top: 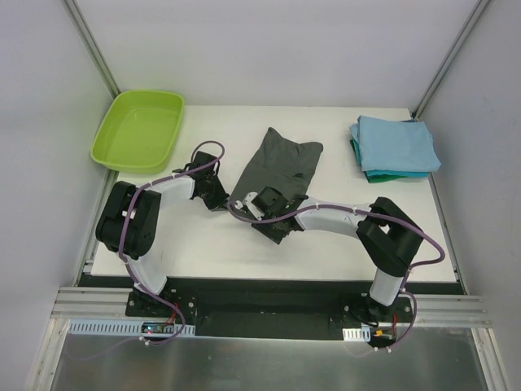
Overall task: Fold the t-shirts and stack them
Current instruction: Grab one side of the 2/3 rectangular tshirt with both arms
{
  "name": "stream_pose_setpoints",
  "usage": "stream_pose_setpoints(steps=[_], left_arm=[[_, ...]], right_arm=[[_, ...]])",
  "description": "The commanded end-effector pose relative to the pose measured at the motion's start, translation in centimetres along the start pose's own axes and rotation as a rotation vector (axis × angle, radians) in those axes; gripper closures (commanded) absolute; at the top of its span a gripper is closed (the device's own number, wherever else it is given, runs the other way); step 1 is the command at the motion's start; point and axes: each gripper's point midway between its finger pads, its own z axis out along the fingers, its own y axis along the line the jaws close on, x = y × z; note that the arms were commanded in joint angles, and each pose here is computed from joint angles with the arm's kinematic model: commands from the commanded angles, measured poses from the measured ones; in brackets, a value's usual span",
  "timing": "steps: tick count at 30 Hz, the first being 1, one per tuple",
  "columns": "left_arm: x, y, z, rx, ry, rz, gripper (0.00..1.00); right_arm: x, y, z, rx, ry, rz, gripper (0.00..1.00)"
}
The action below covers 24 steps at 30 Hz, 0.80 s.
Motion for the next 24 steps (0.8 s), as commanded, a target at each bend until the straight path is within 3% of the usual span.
stream_pose_setpoints(steps=[1, 14, 20, 24], left_arm=[[0.1, 2.1, 0.1, -0.079, -0.022, 0.016, 1.0], [-0.4, 2.6, -0.3, -0.098, -0.045, 0.013, 1.0], [-0.9, 2.5, -0.6, -0.099, -0.056, 0.007, 1.0], [-1.3, 2.0, -1.1, -0.089, -0.075, 0.002, 1.0]], right_arm=[[3.6, -1.1, 0.4, 0.075, 0.124, 0.006, 0.49], [5.1, -2.0, 0.2, 0.123, 0.182, 0.08, 0.59], [5.3, -1.3, 0.7, 0.083, 0.209, 0.089, 0.74], [5.3, -0.4, 0.5, 0.032, 0.205, 0.098, 0.91]])
